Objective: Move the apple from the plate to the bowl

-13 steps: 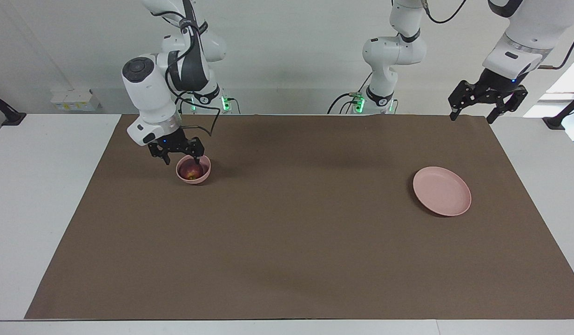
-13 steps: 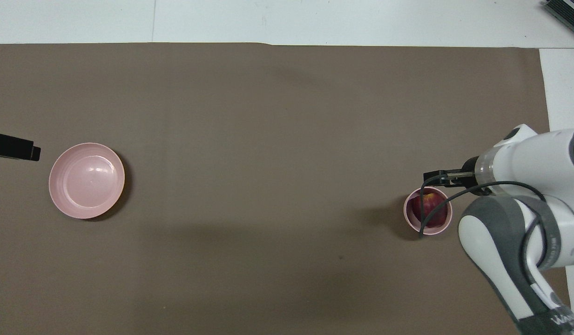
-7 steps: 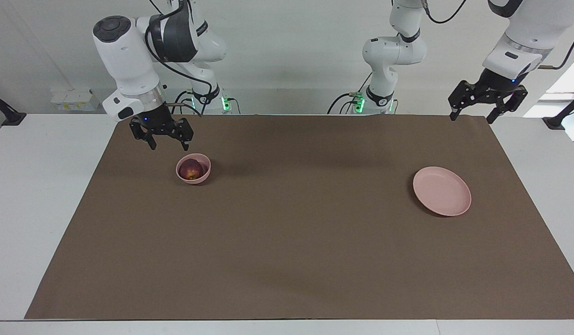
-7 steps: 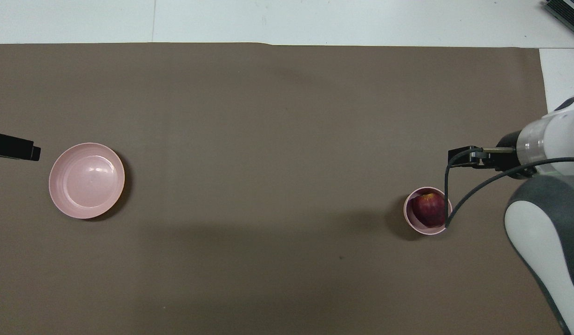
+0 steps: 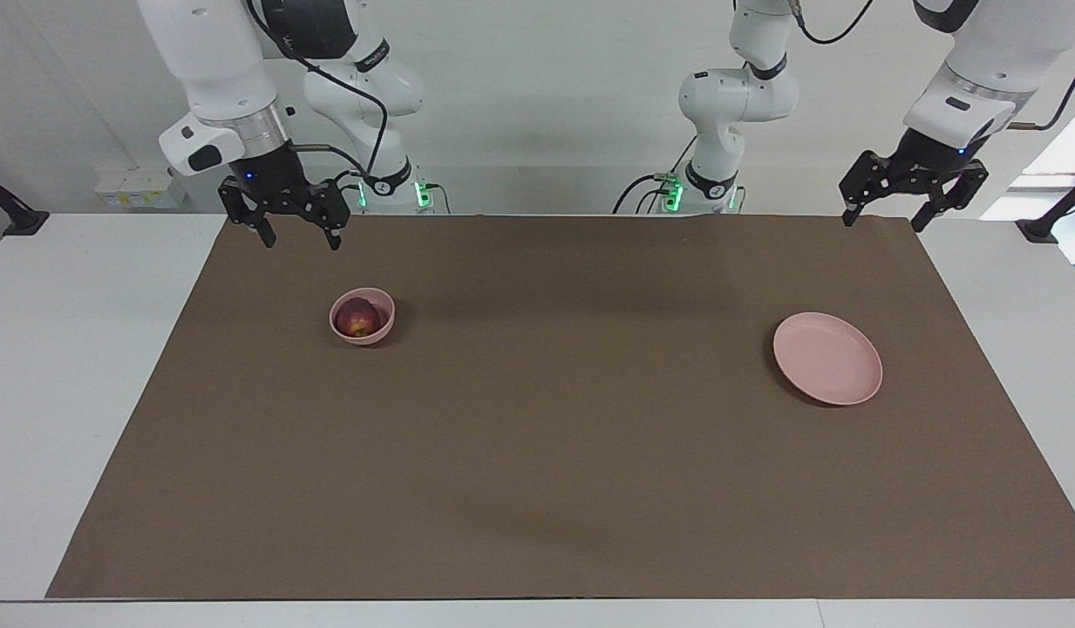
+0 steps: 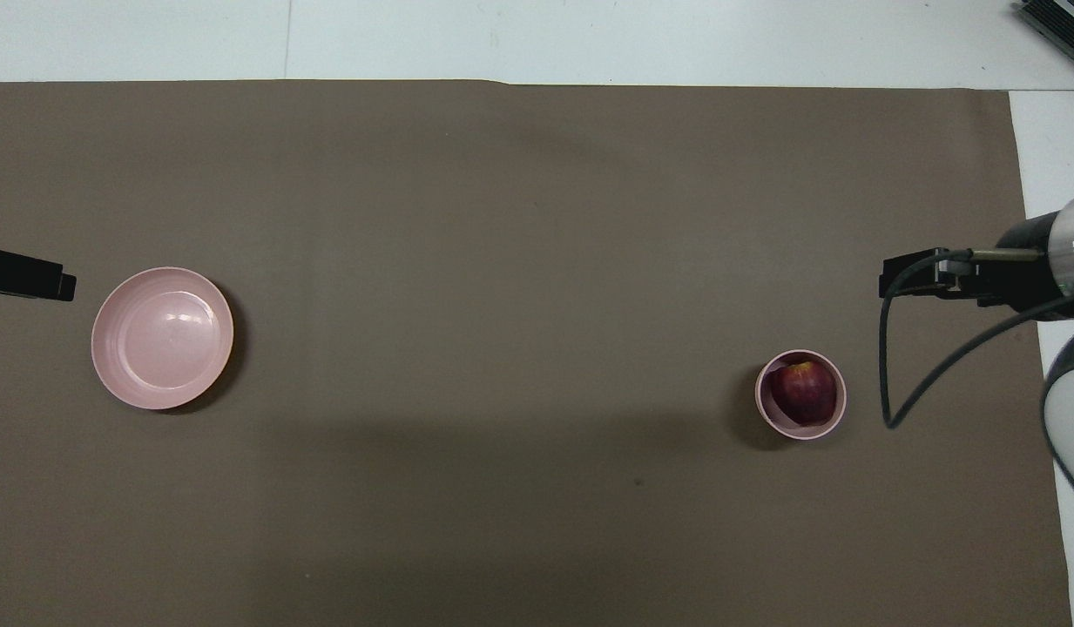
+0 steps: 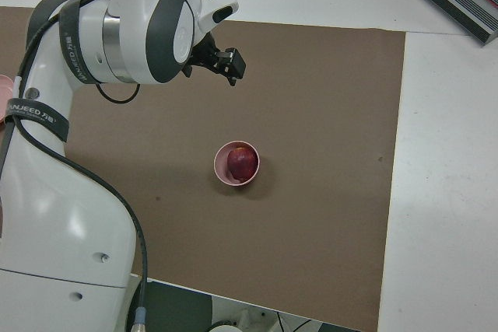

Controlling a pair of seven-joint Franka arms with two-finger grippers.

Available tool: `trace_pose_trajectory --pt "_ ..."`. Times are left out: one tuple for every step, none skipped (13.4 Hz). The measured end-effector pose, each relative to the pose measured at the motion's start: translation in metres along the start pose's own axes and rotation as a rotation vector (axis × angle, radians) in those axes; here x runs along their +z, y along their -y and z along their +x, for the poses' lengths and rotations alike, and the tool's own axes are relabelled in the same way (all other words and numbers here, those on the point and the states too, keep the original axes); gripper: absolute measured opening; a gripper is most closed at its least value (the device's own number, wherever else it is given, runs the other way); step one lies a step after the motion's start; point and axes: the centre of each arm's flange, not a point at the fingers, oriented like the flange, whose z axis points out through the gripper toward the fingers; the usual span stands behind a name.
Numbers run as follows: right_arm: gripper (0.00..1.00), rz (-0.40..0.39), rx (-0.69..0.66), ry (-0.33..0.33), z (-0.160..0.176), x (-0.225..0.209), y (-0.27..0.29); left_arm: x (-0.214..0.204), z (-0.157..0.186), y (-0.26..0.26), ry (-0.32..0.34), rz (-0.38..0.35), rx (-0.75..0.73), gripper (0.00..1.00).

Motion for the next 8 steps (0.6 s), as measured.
trace_pose_trajectory --pt "1.0 -0.002 0.014 0.015 0.004 -0.005 -0.008 0.0 0.0 0.0 0.0 0.0 0.0 1.0" --pt "1.0 -0.002 0.023 0.027 0.007 -0.012 -0.013 0.0 0.0 0.0 0.0 0.0 0.0 1.0" --pt "1.0 0.0 0.026 0.032 0.009 -0.019 -0.014 0.0 0.0 0.0 0.0 0.0 0.0 1.0" --pt "1.0 0.003 0.026 0.027 0.011 -0.025 -0.013 0.0 0.0 0.0 0.0 0.0 0.0 1.0" --pt "1.0 0.007 0.025 0.019 0.013 -0.029 -0.012 0.0 0.0 0.0 0.0 0.0 0.0 1.0" --pt "1.0 0.01 0.023 0.014 0.014 -0.03 -0.011 0.0 0.0 0.0 0.0 0.0 0.0 1.0" --pt "1.0 0.011 0.022 0.009 0.015 -0.029 -0.011 0.0 0.0 0.0 0.0 0.0 0.0 1.0" --pt "1.0 0.011 0.022 0.009 0.016 -0.029 -0.01 0.0 0.0 0.0 0.0 0.0 0.0 1.0"
